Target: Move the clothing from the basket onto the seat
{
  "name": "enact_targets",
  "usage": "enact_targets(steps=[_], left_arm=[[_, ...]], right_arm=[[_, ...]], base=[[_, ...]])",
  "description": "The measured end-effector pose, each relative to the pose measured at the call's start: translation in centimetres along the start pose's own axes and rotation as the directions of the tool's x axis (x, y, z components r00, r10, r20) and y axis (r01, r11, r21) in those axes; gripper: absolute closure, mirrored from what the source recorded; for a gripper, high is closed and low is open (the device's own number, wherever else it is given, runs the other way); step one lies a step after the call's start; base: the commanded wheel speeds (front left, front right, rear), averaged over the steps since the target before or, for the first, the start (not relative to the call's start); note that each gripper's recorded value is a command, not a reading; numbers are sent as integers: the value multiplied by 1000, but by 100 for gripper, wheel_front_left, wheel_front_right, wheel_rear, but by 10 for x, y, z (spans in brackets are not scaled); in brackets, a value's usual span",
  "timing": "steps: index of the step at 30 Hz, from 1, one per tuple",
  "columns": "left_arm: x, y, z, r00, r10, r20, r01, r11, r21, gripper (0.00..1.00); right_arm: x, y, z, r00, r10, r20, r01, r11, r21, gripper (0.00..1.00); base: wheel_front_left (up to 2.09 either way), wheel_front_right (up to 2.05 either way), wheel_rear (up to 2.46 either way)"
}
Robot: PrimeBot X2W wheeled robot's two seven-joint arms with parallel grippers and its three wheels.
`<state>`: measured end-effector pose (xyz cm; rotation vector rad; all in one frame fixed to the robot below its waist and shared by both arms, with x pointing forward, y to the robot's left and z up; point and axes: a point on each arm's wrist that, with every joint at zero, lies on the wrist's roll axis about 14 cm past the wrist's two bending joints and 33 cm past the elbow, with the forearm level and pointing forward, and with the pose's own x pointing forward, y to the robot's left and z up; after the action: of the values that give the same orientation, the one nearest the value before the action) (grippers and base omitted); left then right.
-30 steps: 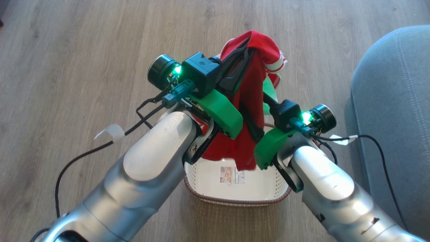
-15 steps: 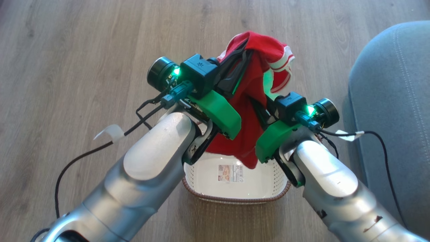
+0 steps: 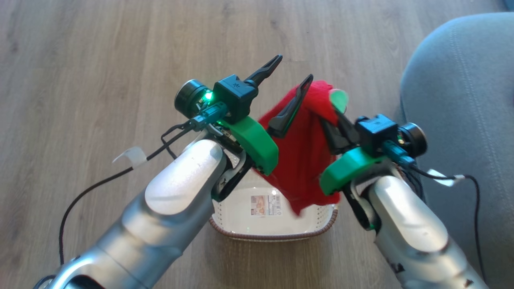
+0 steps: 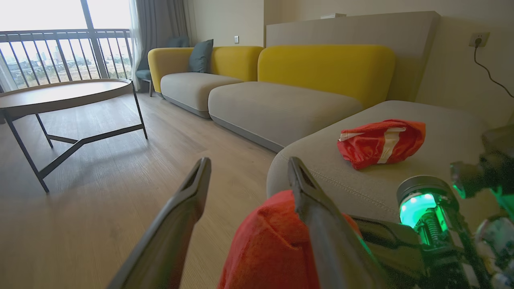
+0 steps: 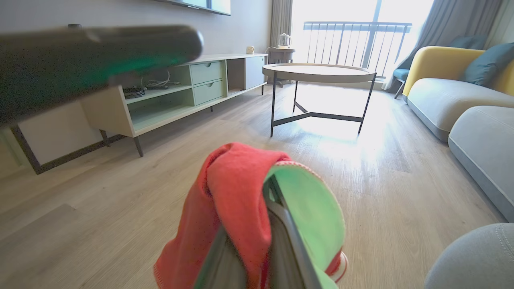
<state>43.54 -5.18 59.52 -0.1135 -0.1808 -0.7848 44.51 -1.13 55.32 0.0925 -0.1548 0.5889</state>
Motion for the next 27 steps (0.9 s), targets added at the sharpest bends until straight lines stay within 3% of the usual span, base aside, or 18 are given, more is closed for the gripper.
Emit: enact_targets(steps=[6,15,23,27], left_arm=[[5,-8,-15,998,-50,-38,50,999,-8,0],[14,-50,-40,979,-188,-73,184,981,-60,0],[25,-104,-46,940,-336,-59,328,938,-115,0],[29,-137,-46,908,-418,-43,408,902,-140,0]], right_arm=[[-23,-32,14,992,-114,48,115,993,-5,100],[-68,-77,44,954,-273,121,280,959,-44,100],[-119,-104,65,897,-409,169,424,904,-60,100],[-153,-116,78,848,-489,203,510,858,-64,100]], base=[[0,0,0],[0,0,0],[0,0,0],[0,0,0]])
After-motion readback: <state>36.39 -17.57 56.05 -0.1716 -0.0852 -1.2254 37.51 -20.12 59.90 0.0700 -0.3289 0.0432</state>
